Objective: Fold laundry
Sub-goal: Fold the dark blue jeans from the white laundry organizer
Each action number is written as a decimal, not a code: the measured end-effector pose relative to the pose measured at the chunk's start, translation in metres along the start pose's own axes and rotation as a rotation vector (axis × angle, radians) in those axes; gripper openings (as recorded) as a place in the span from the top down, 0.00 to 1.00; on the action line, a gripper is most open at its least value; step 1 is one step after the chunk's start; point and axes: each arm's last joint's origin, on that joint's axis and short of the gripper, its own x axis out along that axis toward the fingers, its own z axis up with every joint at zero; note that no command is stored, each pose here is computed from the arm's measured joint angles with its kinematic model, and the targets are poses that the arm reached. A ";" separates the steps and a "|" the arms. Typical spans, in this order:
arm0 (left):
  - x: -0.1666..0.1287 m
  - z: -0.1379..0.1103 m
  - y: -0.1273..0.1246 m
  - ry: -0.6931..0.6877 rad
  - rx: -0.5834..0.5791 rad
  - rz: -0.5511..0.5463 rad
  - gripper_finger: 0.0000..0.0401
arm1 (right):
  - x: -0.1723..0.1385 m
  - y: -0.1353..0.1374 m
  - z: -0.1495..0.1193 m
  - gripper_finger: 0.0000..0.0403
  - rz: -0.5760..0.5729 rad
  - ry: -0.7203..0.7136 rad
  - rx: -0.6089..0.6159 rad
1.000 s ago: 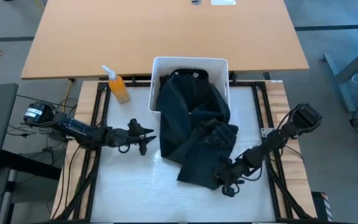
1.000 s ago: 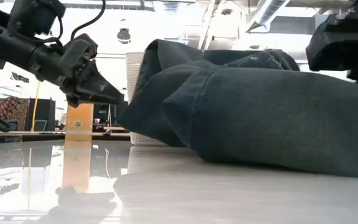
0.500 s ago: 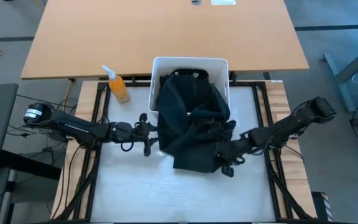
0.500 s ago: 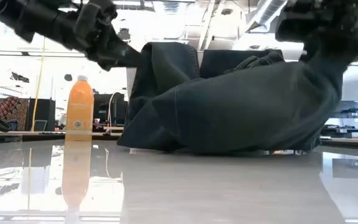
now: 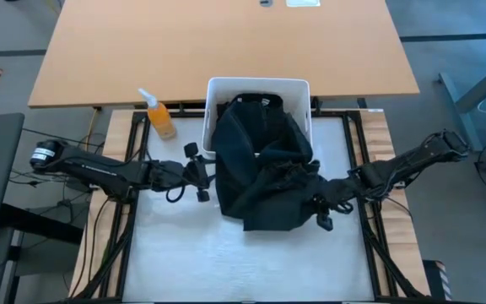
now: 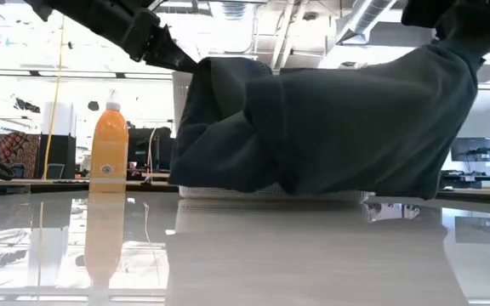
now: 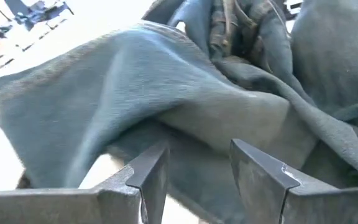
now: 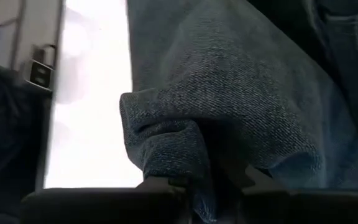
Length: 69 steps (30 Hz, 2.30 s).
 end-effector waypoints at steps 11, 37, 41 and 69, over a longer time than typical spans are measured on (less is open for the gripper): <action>-0.005 -0.001 0.026 0.051 0.105 0.163 0.60 | -0.010 -0.008 0.004 0.57 -0.118 0.109 -0.097; 0.031 0.007 0.079 0.380 0.122 -0.057 0.62 | -0.046 -0.006 0.028 0.63 -0.603 -0.196 -0.019; 0.043 0.024 0.080 0.506 0.137 -0.100 0.70 | -0.038 -0.013 0.016 0.64 -0.658 -0.259 0.039; 0.069 0.058 0.082 0.667 0.118 -0.142 0.99 | -0.008 -0.038 -0.038 0.64 -1.076 -0.853 0.061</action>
